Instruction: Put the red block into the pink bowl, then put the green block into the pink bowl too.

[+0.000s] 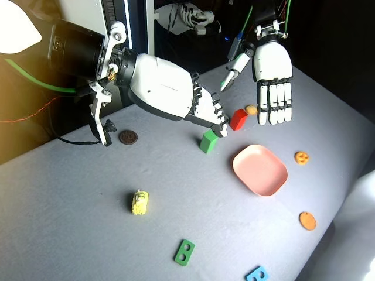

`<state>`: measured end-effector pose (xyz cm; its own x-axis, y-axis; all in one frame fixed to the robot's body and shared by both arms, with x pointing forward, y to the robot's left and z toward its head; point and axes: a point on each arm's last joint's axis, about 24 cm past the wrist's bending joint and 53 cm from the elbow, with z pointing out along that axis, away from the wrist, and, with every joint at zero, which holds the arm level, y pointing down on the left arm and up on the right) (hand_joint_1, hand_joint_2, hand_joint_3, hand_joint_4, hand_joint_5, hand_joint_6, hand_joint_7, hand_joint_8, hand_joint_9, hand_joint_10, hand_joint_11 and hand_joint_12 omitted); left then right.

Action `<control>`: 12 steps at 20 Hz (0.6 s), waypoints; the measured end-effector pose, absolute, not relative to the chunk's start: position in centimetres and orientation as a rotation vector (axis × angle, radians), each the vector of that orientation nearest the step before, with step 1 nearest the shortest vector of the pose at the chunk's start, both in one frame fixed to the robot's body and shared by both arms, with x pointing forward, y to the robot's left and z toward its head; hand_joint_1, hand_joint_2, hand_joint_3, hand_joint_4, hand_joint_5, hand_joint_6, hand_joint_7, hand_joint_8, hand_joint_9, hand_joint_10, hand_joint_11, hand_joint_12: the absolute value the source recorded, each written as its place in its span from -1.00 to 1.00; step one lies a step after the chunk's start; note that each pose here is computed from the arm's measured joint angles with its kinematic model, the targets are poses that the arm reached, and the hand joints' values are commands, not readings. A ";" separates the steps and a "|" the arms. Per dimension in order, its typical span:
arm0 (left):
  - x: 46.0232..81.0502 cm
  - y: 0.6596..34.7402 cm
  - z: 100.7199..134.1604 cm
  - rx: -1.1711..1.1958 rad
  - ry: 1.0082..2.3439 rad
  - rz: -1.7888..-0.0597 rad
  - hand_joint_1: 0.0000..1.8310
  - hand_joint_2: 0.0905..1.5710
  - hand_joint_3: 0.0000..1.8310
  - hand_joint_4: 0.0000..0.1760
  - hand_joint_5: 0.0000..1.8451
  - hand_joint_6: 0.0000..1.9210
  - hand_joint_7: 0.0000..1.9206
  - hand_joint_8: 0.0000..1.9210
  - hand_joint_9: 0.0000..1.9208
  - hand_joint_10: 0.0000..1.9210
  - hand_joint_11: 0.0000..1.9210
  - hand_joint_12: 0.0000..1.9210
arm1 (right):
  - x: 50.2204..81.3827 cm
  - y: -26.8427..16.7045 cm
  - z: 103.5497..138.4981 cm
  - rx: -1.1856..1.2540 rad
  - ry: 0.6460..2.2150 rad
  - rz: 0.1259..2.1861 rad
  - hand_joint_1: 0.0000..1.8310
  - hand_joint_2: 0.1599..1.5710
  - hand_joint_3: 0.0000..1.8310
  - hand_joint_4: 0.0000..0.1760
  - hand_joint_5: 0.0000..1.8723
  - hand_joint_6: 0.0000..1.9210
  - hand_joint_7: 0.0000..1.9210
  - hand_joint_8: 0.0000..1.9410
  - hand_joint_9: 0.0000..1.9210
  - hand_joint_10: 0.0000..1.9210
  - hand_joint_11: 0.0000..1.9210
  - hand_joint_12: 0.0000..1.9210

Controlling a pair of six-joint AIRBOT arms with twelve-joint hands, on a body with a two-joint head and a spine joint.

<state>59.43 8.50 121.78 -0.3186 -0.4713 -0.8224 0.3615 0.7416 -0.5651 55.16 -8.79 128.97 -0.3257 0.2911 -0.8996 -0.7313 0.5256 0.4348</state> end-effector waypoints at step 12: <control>58.9 7.7 118.6 -0.129 1.746 -0.824 -0.50 0.28 -0.99 -0.97 -0.50 -0.97 -0.91 -0.99 -1.00 -1.00 -1.00 -1.00 | 55.2 -8.8 128.8 -0.395 1.587 1.073 -0.87 0.41 -1.00 -1.00 -0.75 -1.00 -0.77 -1.00 -0.82 -1.00 -1.00 -0.55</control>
<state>58.94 7.67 118.61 -0.3499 -0.4797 -0.8046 0.3165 0.7479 -0.5835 55.16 -8.79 128.84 -0.3197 0.2827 -0.9044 -0.7338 0.5300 0.4251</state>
